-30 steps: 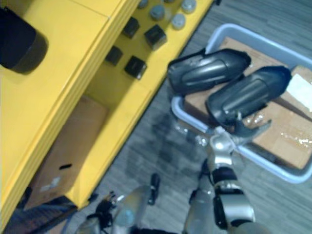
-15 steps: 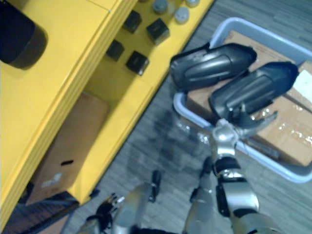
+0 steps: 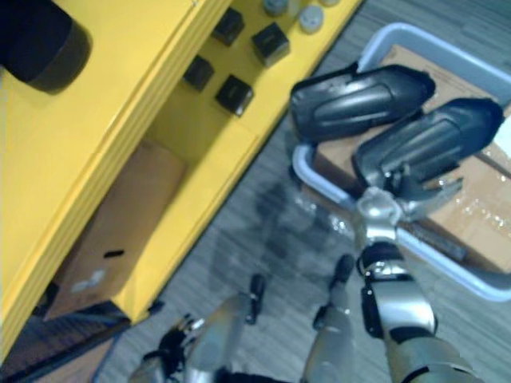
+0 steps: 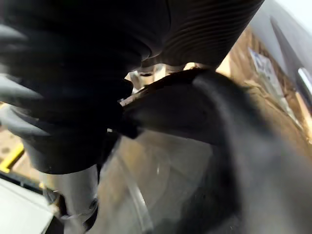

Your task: Walk over and take plastic housings, then place them on the shelf

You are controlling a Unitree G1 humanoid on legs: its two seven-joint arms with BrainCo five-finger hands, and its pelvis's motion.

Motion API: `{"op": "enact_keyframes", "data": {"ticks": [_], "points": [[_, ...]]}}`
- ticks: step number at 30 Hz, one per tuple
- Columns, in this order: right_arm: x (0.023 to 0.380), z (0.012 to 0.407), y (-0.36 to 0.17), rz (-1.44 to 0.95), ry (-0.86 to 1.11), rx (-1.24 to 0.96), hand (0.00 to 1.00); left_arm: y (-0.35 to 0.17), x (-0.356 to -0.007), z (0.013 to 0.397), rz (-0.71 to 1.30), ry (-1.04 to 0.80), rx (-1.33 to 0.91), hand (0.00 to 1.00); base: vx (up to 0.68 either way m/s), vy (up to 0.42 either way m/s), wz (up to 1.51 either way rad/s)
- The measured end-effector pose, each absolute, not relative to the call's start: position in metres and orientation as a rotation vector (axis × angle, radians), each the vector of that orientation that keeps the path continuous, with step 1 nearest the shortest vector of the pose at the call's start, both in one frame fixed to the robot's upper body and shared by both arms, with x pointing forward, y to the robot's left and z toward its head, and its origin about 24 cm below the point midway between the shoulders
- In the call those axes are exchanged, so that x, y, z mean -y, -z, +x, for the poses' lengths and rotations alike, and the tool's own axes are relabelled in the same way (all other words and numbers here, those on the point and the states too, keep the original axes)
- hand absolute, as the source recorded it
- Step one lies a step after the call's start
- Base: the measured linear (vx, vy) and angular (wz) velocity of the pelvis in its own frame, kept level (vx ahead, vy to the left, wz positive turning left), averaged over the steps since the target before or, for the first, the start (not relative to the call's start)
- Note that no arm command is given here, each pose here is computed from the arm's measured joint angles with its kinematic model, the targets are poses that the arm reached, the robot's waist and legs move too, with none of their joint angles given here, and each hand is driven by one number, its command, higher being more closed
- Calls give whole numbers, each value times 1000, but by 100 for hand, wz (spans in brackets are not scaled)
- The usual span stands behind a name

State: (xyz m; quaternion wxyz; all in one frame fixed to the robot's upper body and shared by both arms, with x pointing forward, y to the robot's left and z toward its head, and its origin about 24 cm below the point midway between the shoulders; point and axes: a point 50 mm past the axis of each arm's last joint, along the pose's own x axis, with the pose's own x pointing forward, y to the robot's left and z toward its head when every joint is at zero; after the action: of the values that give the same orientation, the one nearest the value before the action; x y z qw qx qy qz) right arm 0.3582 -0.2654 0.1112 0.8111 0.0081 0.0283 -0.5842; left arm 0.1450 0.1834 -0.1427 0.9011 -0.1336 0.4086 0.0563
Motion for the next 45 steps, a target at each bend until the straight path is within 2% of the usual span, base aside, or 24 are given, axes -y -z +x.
{"op": "enact_keyframes", "data": {"ticks": [13,37,42,45], "points": [[296,348,-108,-62,1348,-174,100,143,-183,144,-294,-136,-837,0,0,0,0],[305,339,-101,-80,1282,-148,100,140,-183,145,-287,-156,-799,0,0,-1,-1],[293,338,-104,-156,1188,-45,100,120,-181,164,-303,-122,-631,0,4,-12,-5],[291,333,-107,-213,1163,15,100,91,-158,191,-357,-29,-463,0,5,-6,-14]]}}
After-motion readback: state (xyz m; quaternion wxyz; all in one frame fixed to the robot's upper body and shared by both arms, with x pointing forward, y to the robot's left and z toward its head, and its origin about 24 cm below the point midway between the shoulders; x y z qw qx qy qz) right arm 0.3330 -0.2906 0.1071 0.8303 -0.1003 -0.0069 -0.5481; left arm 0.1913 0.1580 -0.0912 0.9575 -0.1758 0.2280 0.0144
